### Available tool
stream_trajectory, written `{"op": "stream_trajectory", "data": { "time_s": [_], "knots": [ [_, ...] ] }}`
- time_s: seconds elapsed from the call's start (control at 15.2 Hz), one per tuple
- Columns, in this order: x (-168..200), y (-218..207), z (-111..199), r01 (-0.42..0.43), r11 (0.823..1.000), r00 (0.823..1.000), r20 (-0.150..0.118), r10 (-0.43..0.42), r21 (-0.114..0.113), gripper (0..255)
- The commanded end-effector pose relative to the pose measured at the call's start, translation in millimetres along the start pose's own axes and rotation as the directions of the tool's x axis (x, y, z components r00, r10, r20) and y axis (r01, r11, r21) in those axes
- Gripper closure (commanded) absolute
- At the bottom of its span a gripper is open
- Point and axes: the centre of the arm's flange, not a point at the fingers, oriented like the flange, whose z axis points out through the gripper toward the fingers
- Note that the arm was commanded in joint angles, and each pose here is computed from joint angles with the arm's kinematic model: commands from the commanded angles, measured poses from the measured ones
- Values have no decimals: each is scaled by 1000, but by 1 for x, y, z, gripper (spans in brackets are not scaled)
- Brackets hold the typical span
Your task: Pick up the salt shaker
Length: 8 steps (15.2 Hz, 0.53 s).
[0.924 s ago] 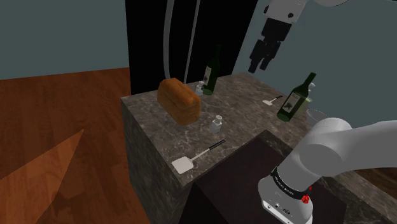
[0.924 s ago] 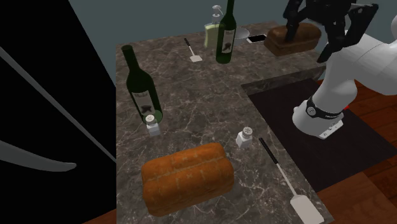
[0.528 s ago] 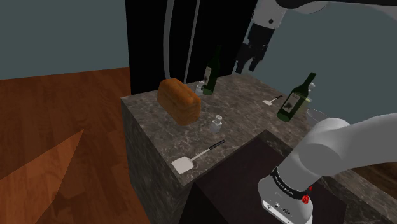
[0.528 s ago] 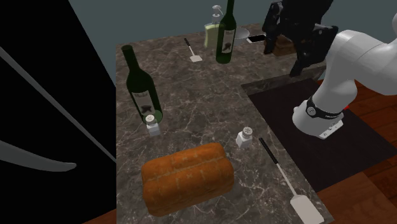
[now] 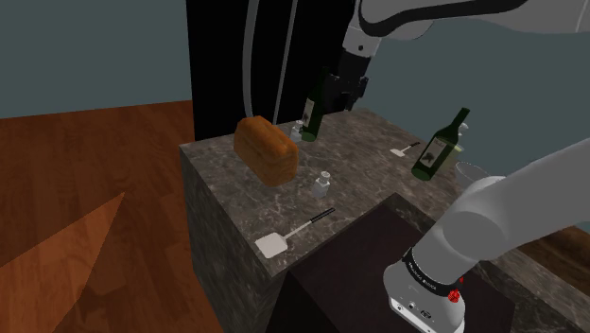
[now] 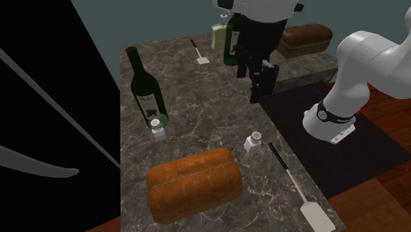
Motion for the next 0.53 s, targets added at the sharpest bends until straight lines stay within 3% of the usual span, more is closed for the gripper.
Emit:
{"op": "stream_trajectory", "data": {
  "time_s": [0.0,0.46],
  "knots": [
    [24,5,14,-35,999,999,-3,35,-2,0],
    [101,23,61,-152,988,988,-10,152,-6,0]
  ]
}}
